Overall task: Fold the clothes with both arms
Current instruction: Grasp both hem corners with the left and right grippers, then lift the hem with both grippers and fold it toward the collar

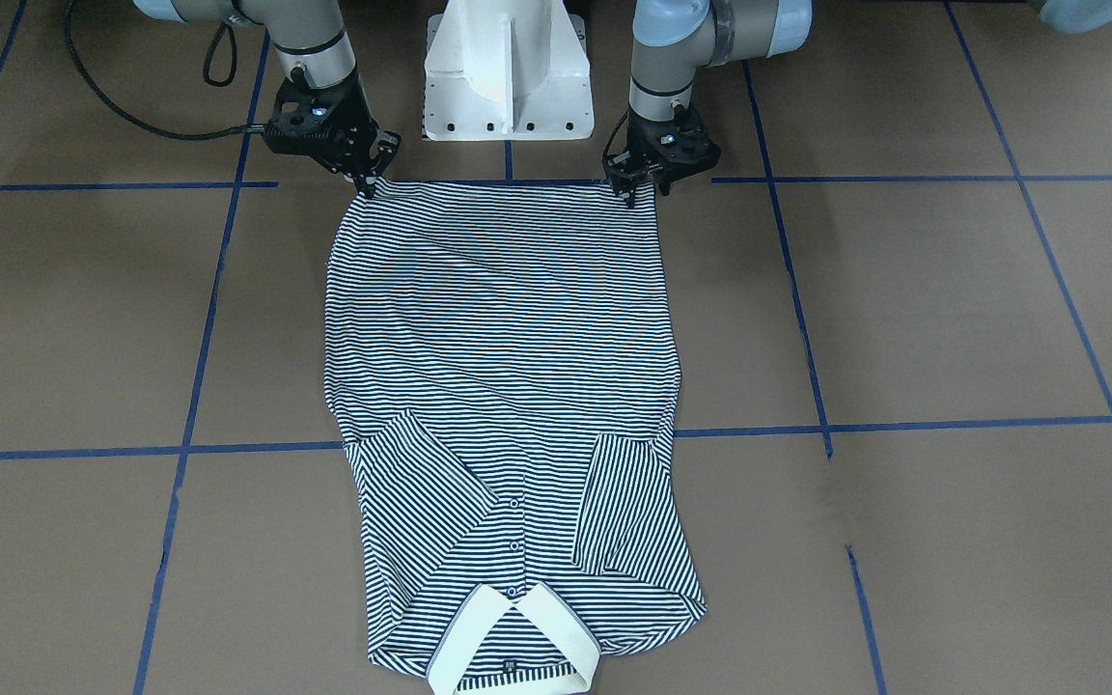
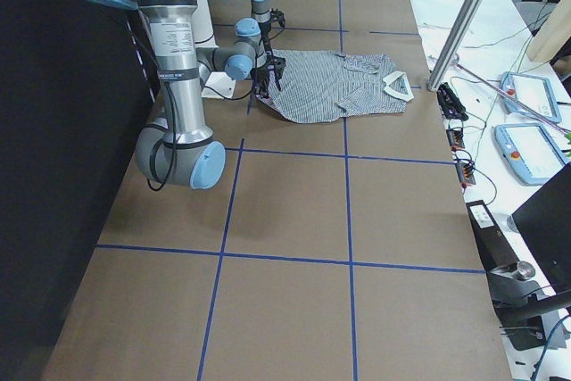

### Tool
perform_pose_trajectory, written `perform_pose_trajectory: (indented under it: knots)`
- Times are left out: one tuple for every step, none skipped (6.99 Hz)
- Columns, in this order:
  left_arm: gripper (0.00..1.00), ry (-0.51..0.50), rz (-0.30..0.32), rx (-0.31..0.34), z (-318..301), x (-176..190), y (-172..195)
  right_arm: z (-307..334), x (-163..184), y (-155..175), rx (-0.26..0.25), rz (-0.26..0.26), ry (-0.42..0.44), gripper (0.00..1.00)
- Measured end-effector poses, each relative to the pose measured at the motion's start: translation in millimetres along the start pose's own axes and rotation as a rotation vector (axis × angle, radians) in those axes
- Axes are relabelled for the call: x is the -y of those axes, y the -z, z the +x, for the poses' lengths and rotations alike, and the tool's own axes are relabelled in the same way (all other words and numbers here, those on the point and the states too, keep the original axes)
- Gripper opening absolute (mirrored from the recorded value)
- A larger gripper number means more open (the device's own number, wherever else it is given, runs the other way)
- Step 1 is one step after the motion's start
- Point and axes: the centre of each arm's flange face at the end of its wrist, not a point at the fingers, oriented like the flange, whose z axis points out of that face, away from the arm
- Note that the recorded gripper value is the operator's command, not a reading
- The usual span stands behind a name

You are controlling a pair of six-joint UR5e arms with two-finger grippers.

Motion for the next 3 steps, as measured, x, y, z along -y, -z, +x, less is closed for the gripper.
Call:
perform_pose_trajectory:
  knots:
    - [0.00,0.000,-0.002,-0.004,1,0,2,0,1,0,0.000,0.000,-0.001,0.00]
    - [0.00,0.000,-0.005,-0.014,3,-1,7,0,1,0,0.000,0.001,-0.002,0.00]
    - [0.00,0.000,-0.008,-0.025,6,-2,13,0,2,1,0.001,0.001,-0.003,0.00]
